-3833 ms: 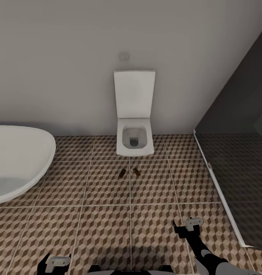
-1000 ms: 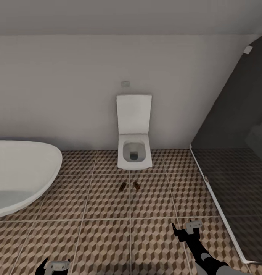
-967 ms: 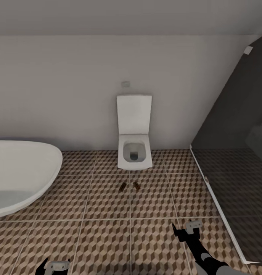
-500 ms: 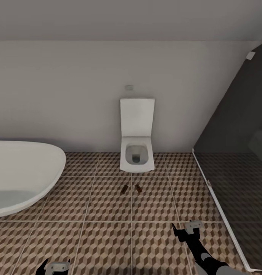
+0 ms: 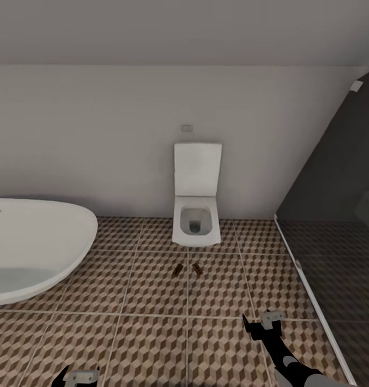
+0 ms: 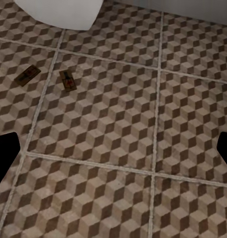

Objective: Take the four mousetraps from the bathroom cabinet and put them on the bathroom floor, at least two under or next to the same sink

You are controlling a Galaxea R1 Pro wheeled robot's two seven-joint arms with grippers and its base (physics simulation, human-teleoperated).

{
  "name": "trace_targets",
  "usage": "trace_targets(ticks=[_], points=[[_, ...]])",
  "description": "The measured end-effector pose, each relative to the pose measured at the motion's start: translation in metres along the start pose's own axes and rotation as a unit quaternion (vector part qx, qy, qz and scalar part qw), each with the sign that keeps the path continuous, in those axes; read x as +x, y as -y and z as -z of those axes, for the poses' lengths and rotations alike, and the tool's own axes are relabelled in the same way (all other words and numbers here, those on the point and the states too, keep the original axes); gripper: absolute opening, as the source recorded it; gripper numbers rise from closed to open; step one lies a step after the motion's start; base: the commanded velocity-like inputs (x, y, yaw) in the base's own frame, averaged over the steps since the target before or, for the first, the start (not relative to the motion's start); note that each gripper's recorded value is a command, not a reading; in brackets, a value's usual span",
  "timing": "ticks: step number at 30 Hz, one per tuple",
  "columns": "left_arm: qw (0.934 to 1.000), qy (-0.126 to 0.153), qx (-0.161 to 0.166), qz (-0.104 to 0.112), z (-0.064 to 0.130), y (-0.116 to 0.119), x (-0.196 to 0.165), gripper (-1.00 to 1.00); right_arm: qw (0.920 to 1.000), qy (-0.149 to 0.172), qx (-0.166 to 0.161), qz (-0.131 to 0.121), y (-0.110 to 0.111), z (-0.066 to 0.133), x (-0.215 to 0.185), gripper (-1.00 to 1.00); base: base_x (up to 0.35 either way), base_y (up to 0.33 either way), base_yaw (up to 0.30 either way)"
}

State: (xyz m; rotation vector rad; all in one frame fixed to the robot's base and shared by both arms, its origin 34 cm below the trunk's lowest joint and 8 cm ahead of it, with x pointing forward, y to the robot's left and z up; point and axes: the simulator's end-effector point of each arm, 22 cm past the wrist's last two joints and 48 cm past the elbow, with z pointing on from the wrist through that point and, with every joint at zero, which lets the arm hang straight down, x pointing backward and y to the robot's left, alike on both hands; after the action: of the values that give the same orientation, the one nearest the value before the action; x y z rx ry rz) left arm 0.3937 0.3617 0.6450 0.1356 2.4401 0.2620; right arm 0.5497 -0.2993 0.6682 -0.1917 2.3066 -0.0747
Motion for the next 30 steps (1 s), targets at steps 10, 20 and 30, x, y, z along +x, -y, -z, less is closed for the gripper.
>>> trace_targets(ticks=[10,20,30], points=[[1.0000,0.008,-0.001,0.001,0.000,-0.001,-0.007,1.00,1.0000,0.008,0.001,0.000,0.001,0.001,-0.008,1.00,0.000,0.000,0.074],[0.9999,0.015,-0.002,0.002,0.000,-0.002,-0.014,1.00,0.9999,0.016,0.002,0.000,0.003,0.002,-0.017,1.00,0.000,0.000,0.074],[0.9997,0.023,-0.004,0.003,0.000,-0.003,-0.021,1.00,0.9997,0.024,0.004,0.000,0.004,0.003,-0.026,1.00,0.000,0.000,0.074]])
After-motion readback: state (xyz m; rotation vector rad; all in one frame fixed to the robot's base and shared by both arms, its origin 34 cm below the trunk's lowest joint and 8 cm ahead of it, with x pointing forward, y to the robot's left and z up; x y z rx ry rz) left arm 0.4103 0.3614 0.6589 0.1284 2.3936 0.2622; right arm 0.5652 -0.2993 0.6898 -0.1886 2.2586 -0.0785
